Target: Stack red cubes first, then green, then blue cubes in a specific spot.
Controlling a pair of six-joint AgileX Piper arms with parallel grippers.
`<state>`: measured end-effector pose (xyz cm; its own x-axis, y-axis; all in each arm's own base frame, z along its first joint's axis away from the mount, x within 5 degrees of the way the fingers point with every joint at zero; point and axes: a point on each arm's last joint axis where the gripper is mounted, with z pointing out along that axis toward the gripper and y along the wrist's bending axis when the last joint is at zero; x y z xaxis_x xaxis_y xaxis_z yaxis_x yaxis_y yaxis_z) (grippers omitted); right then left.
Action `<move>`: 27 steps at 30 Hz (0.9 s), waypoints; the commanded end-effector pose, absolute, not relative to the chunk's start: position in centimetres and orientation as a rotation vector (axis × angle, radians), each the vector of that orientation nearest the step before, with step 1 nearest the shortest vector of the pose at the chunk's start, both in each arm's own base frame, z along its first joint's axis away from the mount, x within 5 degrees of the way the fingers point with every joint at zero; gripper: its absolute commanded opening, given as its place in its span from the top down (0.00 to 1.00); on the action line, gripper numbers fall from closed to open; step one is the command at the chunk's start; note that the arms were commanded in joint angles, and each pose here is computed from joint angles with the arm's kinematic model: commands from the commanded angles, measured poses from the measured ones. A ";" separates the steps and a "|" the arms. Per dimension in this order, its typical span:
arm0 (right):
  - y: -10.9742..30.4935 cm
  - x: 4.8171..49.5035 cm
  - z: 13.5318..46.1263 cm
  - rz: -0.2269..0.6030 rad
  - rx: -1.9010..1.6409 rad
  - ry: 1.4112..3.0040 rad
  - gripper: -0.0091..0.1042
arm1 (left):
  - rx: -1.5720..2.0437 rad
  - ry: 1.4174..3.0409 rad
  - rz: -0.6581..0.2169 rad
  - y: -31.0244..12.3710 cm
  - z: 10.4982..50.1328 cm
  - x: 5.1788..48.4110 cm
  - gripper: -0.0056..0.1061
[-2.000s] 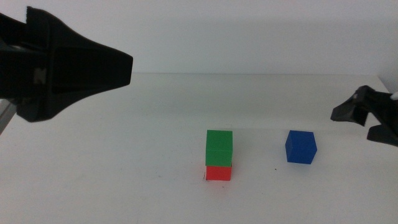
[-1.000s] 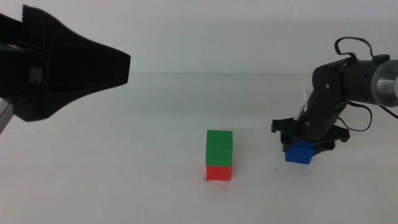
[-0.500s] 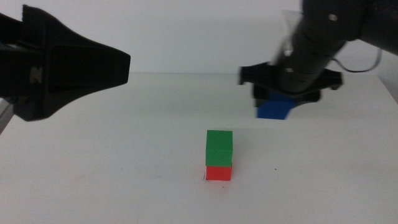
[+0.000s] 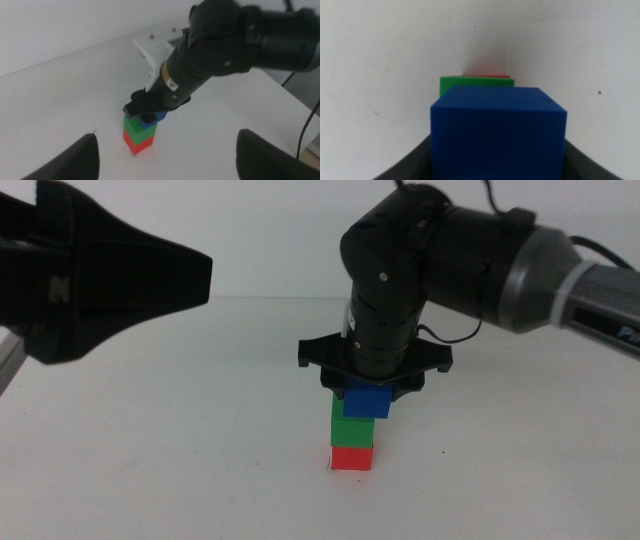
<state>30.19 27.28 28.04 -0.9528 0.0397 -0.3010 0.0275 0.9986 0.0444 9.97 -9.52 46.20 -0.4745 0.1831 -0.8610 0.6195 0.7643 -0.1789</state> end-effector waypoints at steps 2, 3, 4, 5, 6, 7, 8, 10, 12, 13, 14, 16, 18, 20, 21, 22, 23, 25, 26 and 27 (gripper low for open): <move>27.4 30.7 27.8 0.032 0.055 2.810 0.85 | 0.592 2.004 -0.609 -9.5 46.4 9.9 0.11; 27.5 30.8 27.7 0.036 0.053 2.807 0.85 | 0.591 2.000 -0.610 -9.5 46.5 10.0 0.11; 27.6 30.8 27.5 0.040 0.052 2.808 0.85 | 0.591 2.000 -0.610 -9.5 46.5 10.0 0.11; 27.8 30.9 27.3 0.046 0.046 2.805 0.85 | 0.591 2.000 -0.610 -9.5 46.5 10.0 0.11; 27.8 30.9 27.3 0.053 0.046 2.803 0.85 | 0.591 2.000 -0.610 -9.5 46.5 10.0 0.11; 27.9 30.9 27.3 0.053 0.042 2.801 0.85 | 0.591 2.000 -0.610 -9.5 46.5 10.0 0.11; 28.0 30.8 27.3 0.057 0.037 2.797 0.85 | 0.591 2.000 -0.610 -9.5 46.5 10.0 0.11; 28.3 30.8 27.3 0.080 0.032 2.789 0.85 | 0.591 2.000 -0.610 -9.5 46.5 10.0 0.11; 28.3 30.8 27.2 0.082 0.032 2.790 0.85 | 0.591 2.000 -0.610 -9.5 46.5 10.0 0.11; 28.3 30.9 27.1 0.078 0.031 2.791 0.85 | 0.591 2.000 -0.610 -9.5 46.5 10.0 0.11; 28.3 30.9 27.1 0.076 0.030 2.789 0.85 | 0.591 2.000 -0.610 -9.5 46.5 10.0 0.11; 28.4 31.0 26.8 0.067 0.028 2.794 0.85 | 0.591 2.000 -0.610 -9.5 46.5 10.0 0.11; 28.4 31.0 26.6 0.063 0.027 2.797 0.84 | 0.591 2.000 -0.610 -9.5 46.5 10.0 0.11; 28.4 31.1 26.5 0.061 0.027 2.798 0.82 | 0.591 2.000 -0.610 -9.5 46.5 10.0 0.11; 28.4 31.1 26.5 0.060 0.027 2.797 0.79 | 0.591 2.000 -0.610 -9.5 46.5 10.0 0.11; 28.4 31.1 26.5 0.060 0.027 2.797 0.77 | 0.591 2.000 -0.610 -9.5 46.5 10.0 0.11; 28.4 31.1 26.5 0.059 0.023 2.797 0.65 | 0.591 2.000 -0.610 -9.5 46.5 10.0 0.11; 28.5 31.1 26.6 0.066 0.021 2.789 0.33 | 0.591 2.000 -0.610 -9.5 46.5 10.0 0.11; 28.5 31.2 26.6 0.074 0.017 2.778 0.25 | 0.591 2.000 -0.610 -9.5 46.5 10.0 0.11; 28.6 31.2 26.9 0.094 0.014 2.767 0.18 | 0.591 2.000 -0.610 -9.5 46.5 10.0 0.11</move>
